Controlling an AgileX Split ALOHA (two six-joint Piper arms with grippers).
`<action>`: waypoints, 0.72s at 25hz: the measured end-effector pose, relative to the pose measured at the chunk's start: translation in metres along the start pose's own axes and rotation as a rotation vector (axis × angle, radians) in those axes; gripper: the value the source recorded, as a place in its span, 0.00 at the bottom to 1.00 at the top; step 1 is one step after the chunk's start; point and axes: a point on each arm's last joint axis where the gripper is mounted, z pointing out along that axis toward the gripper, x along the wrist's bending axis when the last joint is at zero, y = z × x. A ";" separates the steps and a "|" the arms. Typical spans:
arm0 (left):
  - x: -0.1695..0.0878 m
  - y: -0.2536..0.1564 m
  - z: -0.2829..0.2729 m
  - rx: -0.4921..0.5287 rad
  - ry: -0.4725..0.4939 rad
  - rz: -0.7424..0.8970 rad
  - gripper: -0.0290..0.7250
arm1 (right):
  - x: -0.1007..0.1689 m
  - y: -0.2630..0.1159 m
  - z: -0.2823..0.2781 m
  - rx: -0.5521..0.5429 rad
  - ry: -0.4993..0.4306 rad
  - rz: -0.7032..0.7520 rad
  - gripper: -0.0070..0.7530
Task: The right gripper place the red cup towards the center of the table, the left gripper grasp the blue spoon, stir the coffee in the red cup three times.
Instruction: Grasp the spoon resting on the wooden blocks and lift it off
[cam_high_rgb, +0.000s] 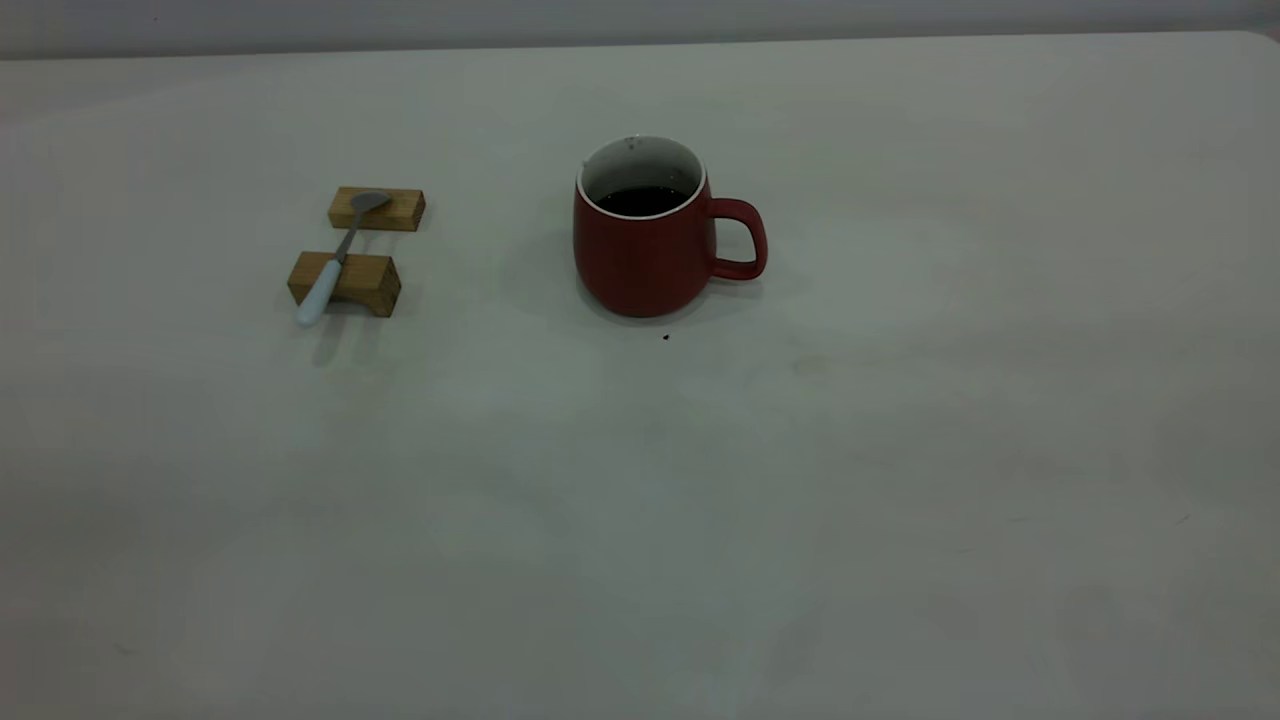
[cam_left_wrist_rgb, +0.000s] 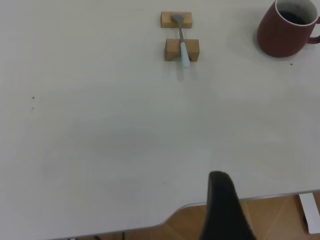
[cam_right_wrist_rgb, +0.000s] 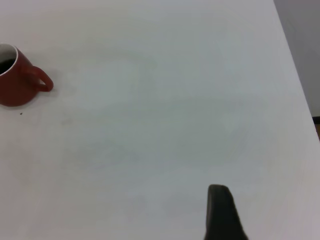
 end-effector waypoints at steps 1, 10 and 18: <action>0.000 0.000 0.000 0.000 0.000 0.000 0.75 | 0.000 0.000 0.000 0.000 0.000 0.000 0.68; 0.000 0.000 0.000 0.000 0.000 -0.003 0.75 | 0.000 0.000 0.000 0.000 -0.001 0.000 0.68; 0.001 0.008 0.008 0.066 0.002 -0.078 0.75 | 0.000 0.000 0.000 0.000 -0.001 0.000 0.68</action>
